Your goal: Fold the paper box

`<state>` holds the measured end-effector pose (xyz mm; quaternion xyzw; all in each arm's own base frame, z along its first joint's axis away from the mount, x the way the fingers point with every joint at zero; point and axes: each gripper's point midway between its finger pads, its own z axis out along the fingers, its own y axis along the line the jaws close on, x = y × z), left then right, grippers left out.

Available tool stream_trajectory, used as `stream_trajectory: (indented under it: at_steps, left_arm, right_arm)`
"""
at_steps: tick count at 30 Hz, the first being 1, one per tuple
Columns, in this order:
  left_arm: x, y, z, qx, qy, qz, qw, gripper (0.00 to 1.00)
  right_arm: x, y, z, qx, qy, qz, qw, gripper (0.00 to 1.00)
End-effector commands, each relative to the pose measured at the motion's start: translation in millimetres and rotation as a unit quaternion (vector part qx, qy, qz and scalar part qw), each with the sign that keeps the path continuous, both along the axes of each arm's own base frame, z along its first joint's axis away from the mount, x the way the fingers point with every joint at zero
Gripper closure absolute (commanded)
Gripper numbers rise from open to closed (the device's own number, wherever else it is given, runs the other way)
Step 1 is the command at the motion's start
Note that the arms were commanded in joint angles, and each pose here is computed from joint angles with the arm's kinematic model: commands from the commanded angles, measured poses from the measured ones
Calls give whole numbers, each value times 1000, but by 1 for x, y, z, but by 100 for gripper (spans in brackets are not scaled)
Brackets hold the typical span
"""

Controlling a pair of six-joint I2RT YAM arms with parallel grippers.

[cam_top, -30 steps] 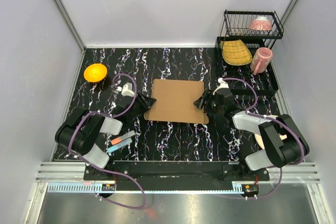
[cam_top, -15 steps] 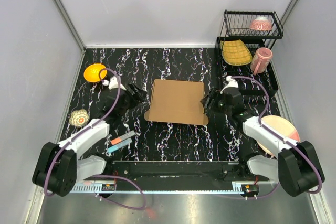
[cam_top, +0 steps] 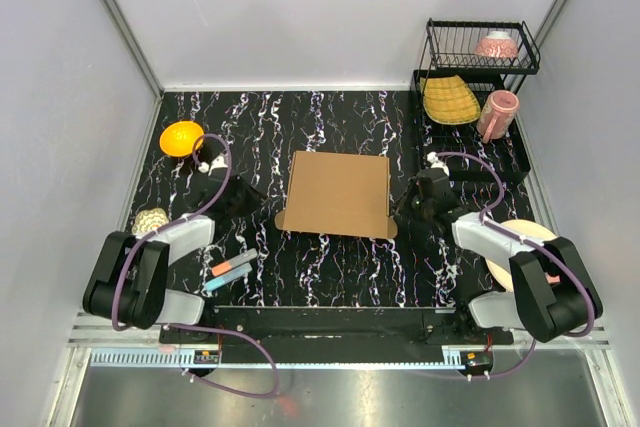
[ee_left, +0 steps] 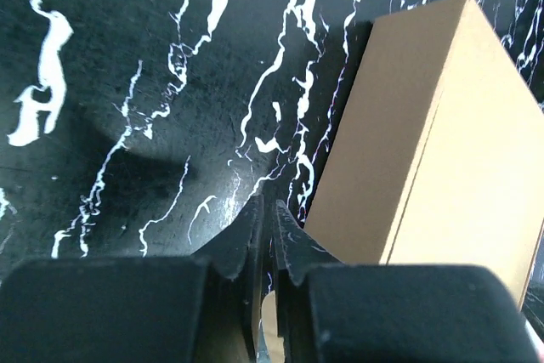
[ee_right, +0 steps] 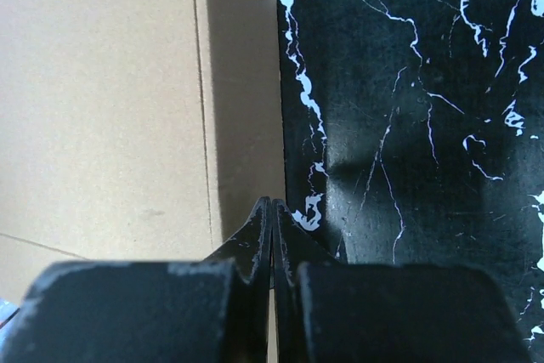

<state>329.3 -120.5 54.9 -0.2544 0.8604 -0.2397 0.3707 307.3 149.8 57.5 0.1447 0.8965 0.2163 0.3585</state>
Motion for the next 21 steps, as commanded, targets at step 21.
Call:
stream_trajectory:
  at_steps: [21]
  left_arm:
    - [23,-61,17,-83,-45,-88,992,92]
  right_arm:
    - [3,13,-3,30,-1,22,999,100]
